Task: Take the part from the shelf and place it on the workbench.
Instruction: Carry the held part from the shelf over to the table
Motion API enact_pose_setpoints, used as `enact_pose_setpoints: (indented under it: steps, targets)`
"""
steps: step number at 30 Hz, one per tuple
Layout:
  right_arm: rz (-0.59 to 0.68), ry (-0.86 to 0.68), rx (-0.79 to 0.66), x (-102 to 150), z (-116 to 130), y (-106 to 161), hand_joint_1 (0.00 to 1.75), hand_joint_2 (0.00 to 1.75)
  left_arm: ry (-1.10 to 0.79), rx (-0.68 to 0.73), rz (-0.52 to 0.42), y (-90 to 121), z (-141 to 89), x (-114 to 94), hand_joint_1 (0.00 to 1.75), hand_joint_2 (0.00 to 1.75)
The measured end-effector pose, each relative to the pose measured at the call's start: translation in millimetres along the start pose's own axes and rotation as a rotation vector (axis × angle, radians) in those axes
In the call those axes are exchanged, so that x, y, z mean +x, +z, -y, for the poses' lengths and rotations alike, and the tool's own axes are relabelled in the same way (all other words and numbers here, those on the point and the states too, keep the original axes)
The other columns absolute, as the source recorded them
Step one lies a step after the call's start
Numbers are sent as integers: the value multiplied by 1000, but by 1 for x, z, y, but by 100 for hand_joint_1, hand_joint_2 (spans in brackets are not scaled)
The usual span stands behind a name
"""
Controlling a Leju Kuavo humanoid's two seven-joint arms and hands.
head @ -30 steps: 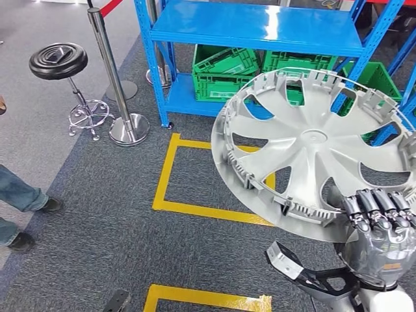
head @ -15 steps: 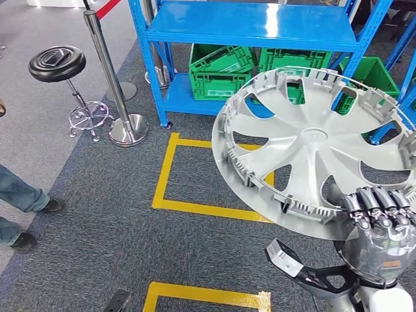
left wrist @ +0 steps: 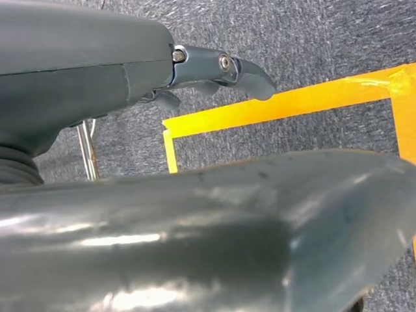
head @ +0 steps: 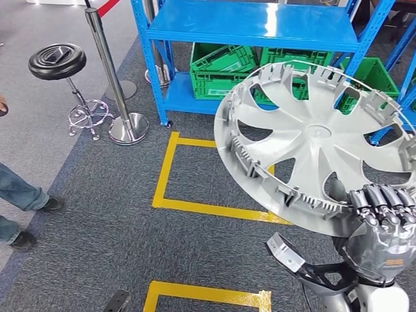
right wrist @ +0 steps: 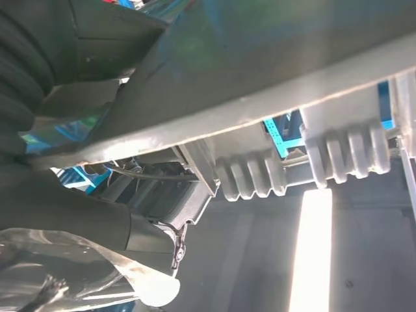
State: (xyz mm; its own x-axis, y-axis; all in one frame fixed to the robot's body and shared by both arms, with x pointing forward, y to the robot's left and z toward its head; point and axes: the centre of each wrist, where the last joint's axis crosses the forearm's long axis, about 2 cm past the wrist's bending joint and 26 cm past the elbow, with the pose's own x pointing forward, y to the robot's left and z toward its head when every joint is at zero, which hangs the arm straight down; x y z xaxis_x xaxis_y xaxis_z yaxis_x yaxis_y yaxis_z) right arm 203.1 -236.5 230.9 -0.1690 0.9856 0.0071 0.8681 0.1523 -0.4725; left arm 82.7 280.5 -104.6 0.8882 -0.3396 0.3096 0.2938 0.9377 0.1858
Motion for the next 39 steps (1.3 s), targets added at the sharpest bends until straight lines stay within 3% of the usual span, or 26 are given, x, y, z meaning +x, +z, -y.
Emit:
enact_pose_setpoints:
  steps: [39]
  targets:
    - [1,7,-3,-3,5,2,175,175,-5,-8,-6,1,3,-1,0,0]
